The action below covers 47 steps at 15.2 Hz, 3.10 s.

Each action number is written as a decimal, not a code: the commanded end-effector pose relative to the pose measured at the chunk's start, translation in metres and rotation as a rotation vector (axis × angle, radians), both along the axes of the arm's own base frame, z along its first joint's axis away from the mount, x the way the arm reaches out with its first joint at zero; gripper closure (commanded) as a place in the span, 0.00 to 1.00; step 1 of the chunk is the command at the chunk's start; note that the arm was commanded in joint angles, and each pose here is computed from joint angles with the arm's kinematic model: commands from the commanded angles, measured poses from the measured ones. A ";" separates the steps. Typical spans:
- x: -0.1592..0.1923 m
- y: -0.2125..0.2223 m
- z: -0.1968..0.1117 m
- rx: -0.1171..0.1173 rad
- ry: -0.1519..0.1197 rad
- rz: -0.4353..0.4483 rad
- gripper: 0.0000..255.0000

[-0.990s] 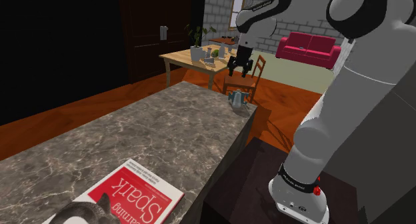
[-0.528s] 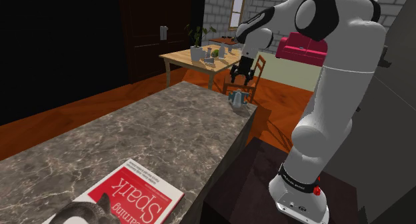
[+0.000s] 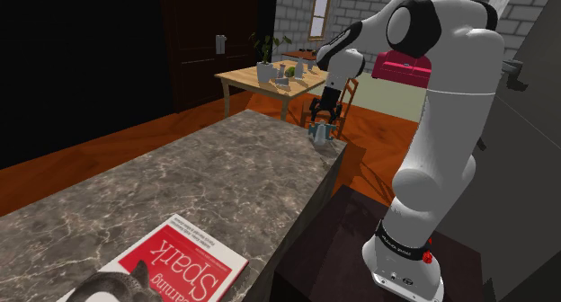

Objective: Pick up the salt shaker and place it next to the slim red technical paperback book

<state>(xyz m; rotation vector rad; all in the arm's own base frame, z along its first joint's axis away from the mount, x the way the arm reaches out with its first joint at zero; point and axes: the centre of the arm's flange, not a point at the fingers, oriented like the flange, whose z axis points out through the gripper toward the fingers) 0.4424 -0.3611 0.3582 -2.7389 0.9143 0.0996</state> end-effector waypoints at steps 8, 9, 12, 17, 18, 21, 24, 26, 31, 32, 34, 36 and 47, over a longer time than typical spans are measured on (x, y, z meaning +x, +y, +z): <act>0.000 0.001 -0.009 0.000 0.000 0.000 0.00; 0.000 0.001 -0.009 0.000 0.000 0.000 1.00; 0.000 0.001 -0.007 0.000 0.000 0.000 1.00; 0.001 0.002 -0.006 0.000 0.000 0.000 1.00; 0.000 0.001 -0.009 0.000 0.000 0.000 1.00; 0.000 0.001 0.007 0.000 0.000 0.000 1.00; 0.000 0.001 0.023 0.000 0.000 0.000 1.00; 0.000 0.001 0.033 0.000 0.000 0.000 1.00; 0.000 0.001 0.060 0.000 0.000 0.000 1.00; 0.000 0.001 0.065 0.000 0.000 0.000 1.00; 0.000 0.001 0.075 0.000 0.000 0.000 1.00; 0.000 0.001 0.086 0.000 0.000 0.000 1.00; 0.000 0.001 0.144 0.000 0.000 0.000 1.00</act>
